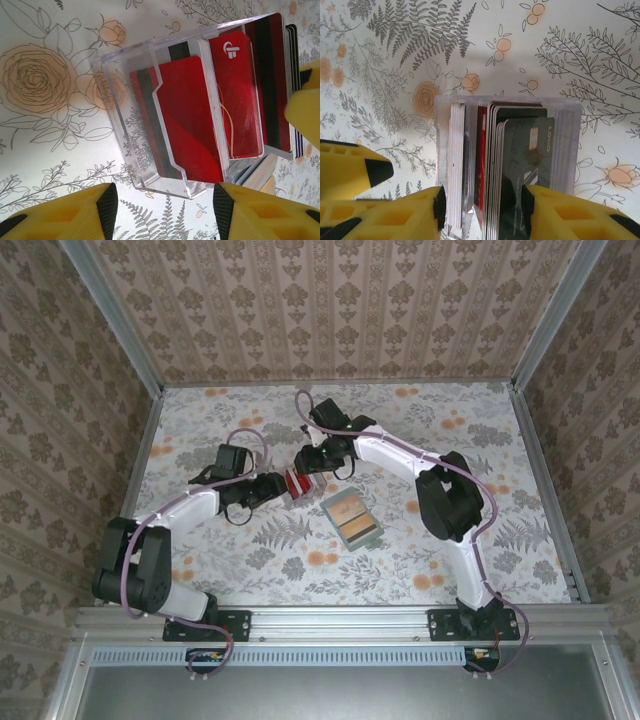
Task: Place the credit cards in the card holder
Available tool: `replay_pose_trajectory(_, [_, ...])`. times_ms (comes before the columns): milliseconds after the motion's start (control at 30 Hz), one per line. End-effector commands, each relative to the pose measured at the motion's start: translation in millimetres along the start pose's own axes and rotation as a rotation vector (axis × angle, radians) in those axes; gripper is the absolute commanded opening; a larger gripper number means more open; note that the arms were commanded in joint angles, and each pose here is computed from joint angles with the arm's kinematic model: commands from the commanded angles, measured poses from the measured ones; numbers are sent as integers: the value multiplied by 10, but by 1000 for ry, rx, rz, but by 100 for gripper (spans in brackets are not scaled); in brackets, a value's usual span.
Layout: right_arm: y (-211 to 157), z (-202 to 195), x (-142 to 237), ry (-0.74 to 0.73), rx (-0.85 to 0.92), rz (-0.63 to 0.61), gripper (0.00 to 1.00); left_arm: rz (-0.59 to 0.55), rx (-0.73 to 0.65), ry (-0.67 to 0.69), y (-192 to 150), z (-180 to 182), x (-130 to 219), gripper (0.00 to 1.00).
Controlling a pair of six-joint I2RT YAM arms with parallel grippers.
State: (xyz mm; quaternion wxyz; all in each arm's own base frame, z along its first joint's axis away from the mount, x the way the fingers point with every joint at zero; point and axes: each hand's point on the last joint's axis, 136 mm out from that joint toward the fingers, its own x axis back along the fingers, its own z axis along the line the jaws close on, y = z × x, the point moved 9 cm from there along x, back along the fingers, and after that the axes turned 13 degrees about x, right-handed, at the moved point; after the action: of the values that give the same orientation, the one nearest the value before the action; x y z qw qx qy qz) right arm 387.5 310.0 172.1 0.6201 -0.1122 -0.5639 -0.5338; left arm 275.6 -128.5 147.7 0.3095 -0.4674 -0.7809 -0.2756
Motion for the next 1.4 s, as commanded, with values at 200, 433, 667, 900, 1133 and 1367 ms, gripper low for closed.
replay_pose_trajectory(200, [56,38,8,-26,25,41,46,3,-39,-58,118,-96,-35,55])
replay_pose_trajectory(433, [63,114,153,-2,23,4,44,11,-37,-55,82,-64,-32,55])
replay_pose_trajectory(667, [50,137,183,3,25,-3,40,4,-35,-51,41,-27,3,55])
replay_pose_trajectory(900, [52,153,234,3,28,-12,35,2,-33,-51,27,-13,6,55])
replay_pose_trajectory(1133, [52,150,235,-1,29,-12,29,3,-31,-48,27,-8,7,55])
replay_pose_trajectory(1367, [35,114,203,-12,29,-3,24,-1,-33,-52,20,-13,24,55])
